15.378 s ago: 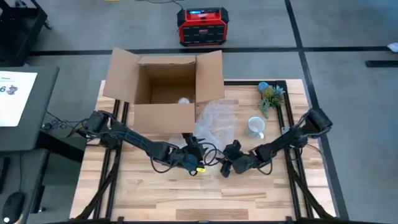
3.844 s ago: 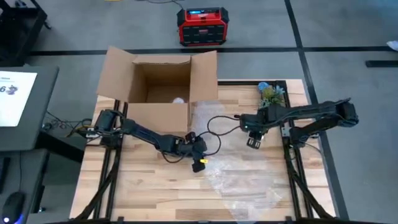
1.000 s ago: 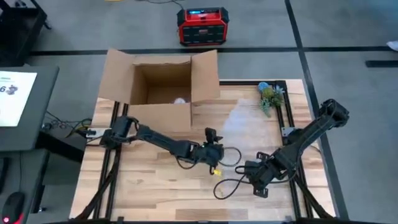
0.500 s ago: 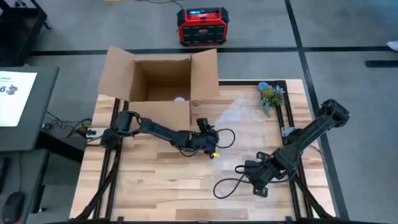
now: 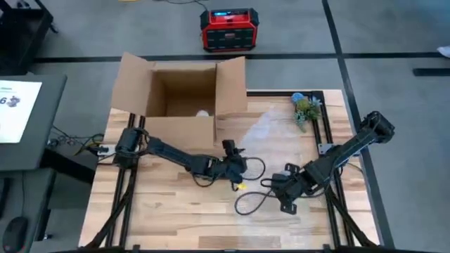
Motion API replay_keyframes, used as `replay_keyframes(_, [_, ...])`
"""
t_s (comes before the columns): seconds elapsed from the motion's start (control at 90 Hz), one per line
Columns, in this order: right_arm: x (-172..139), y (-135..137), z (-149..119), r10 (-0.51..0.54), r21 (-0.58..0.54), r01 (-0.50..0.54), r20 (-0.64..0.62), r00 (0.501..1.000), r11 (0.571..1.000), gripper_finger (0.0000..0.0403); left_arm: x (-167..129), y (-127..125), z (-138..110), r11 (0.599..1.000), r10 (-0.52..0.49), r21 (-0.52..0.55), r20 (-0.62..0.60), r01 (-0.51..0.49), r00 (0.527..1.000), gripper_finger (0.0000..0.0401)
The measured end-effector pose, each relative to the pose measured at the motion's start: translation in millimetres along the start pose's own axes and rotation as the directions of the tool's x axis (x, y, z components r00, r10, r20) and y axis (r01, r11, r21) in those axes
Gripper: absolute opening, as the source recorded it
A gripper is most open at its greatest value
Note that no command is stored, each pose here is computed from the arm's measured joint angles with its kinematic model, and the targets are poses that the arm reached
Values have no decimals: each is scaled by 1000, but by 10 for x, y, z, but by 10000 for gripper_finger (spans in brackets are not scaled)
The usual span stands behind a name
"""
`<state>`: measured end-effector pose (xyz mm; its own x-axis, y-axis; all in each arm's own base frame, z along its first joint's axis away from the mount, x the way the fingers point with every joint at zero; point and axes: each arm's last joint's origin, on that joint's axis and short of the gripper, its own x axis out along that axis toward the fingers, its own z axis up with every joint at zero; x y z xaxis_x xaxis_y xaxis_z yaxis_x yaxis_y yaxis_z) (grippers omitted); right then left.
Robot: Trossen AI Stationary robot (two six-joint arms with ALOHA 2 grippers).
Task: Wrap mug
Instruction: Wrap the green mug with bubble wrap
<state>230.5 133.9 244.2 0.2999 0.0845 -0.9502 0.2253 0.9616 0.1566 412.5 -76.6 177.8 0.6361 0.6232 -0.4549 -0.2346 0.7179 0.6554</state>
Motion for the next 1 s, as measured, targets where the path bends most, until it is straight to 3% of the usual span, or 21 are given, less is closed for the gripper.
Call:
replay_keyframes(0.178, [69,-155,208,-30,13,29,10,1000,999,9,-256,-4,-41,999,-12,-42,-57,9,998,161])
replay_keyframes(0.367, [333,-120,249,-42,-41,36,-145,989,999,9,-518,23,-97,988,-36,-152,-110,19,993,161])
replay_keyframes(0.533, [422,-7,334,-95,-98,76,-215,972,992,9,-688,37,-171,985,-14,-171,-158,-13,987,162])
replay_keyframes(1.0, [426,83,378,-76,-159,42,-212,974,986,14,-778,16,-258,984,2,-174,-206,-39,979,162])
